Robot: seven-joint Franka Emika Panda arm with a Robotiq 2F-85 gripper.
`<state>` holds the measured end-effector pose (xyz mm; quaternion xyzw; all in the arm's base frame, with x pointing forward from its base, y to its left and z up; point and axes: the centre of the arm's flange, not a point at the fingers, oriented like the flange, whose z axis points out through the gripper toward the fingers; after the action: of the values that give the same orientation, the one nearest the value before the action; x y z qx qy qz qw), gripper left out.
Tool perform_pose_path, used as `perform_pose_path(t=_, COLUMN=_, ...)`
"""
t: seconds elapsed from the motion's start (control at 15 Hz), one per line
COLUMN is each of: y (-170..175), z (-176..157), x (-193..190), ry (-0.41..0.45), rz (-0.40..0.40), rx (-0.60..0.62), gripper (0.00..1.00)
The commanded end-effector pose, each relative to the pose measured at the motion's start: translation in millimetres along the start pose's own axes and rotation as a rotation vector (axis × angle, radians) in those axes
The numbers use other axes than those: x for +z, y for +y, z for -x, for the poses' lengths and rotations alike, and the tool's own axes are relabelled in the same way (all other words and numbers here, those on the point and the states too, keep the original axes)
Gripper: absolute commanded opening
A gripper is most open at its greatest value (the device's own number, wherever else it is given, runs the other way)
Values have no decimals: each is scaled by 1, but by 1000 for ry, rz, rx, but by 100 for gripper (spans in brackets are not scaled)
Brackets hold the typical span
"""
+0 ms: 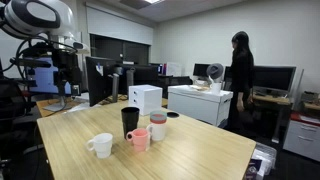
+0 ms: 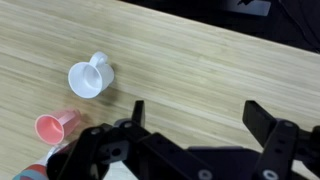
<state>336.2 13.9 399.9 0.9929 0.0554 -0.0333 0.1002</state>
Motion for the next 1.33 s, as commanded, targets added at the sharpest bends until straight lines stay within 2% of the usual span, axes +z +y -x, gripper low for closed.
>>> perform_pose_path(t=0.0, y=0, z=0, x=0, ry=0, rz=0, rx=0, gripper=100)
perform_pose_path(t=0.4, y=3, z=-2, x=0, ry=0, rz=-4, rx=9, gripper=100)
perform_pose_path(t=1.27, y=93, z=-36, x=-10, ry=67, rz=-92, rx=206, gripper=100)
